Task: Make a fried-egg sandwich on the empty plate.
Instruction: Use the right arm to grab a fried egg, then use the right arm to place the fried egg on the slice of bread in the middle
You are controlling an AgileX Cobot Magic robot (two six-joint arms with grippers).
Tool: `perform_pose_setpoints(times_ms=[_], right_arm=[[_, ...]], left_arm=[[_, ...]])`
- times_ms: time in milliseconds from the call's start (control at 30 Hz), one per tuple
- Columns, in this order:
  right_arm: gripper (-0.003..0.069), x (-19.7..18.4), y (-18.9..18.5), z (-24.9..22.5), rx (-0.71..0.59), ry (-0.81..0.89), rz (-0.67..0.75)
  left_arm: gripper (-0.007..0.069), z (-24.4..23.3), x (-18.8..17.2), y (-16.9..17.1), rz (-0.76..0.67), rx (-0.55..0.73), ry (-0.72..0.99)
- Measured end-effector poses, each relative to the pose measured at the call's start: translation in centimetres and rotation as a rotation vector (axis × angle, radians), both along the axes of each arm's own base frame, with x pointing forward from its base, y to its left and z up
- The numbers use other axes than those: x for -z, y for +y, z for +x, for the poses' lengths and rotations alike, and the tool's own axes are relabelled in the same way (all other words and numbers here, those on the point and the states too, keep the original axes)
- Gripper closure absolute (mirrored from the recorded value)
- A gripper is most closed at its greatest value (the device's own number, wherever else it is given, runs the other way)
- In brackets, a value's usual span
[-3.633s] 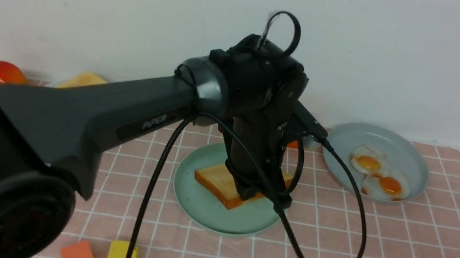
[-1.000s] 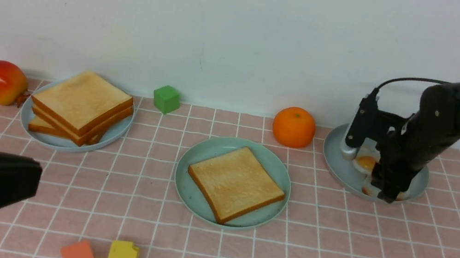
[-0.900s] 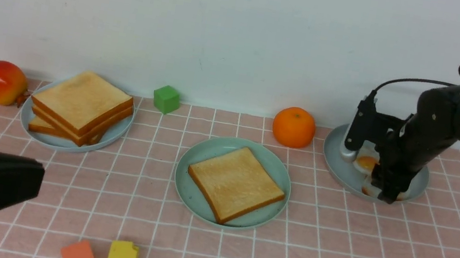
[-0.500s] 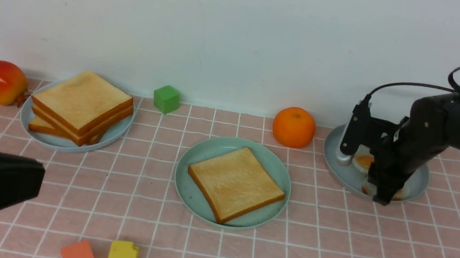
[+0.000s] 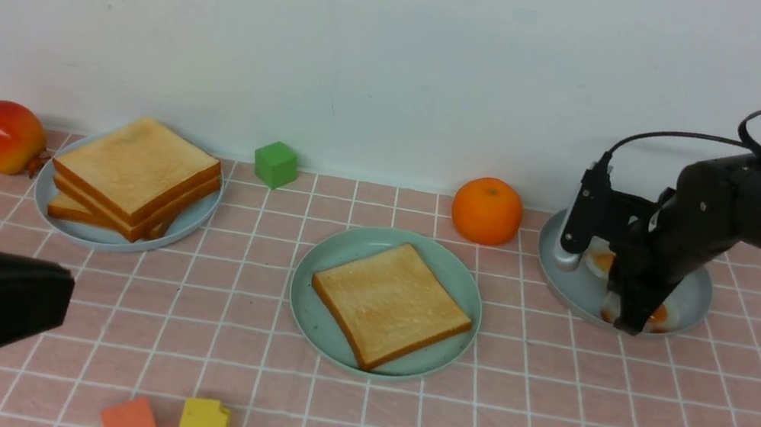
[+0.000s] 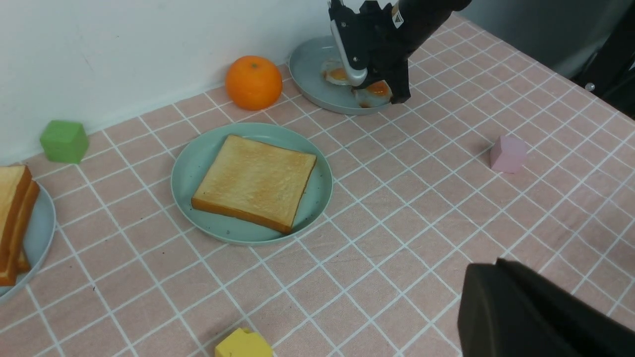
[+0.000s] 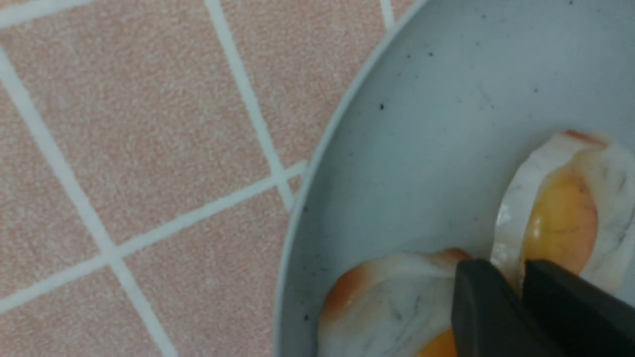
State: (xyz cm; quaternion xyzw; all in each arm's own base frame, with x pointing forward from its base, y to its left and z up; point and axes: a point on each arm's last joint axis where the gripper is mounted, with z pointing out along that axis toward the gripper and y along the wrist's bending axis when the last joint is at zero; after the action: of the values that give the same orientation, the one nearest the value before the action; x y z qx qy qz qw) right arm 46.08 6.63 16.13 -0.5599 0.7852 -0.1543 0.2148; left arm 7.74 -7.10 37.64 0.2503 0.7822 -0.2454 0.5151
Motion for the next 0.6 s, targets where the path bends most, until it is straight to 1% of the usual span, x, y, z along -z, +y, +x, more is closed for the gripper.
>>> perform_pose_setpoints(times_ms=[67, 167, 500, 600], right_arm=[[0.0542, -0.4, 0.0, -0.1, 0.009, 0.000, 0.004], [0.0567, -1.9, -0.1, -0.5, 0.042, -0.010, 0.022], [0.0578, -5.8, -0.3, -1.8, 0.090, -0.027, 0.051], [0.0579, -7.2, -0.4, -2.3, 0.123, -0.037, 0.074]], left_arm=[[0.0638, 0.0, 0.0, 0.0, 0.000, 0.000, 0.000], [0.0638, 0.0, 0.0, 0.0, 0.000, 0.000, 0.000], [0.0638, 0.0, 0.0, 0.0, 0.004, -0.001, -0.002], [0.0638, 0.1, 0.0, 0.1, 0.018, -0.006, -0.009]])
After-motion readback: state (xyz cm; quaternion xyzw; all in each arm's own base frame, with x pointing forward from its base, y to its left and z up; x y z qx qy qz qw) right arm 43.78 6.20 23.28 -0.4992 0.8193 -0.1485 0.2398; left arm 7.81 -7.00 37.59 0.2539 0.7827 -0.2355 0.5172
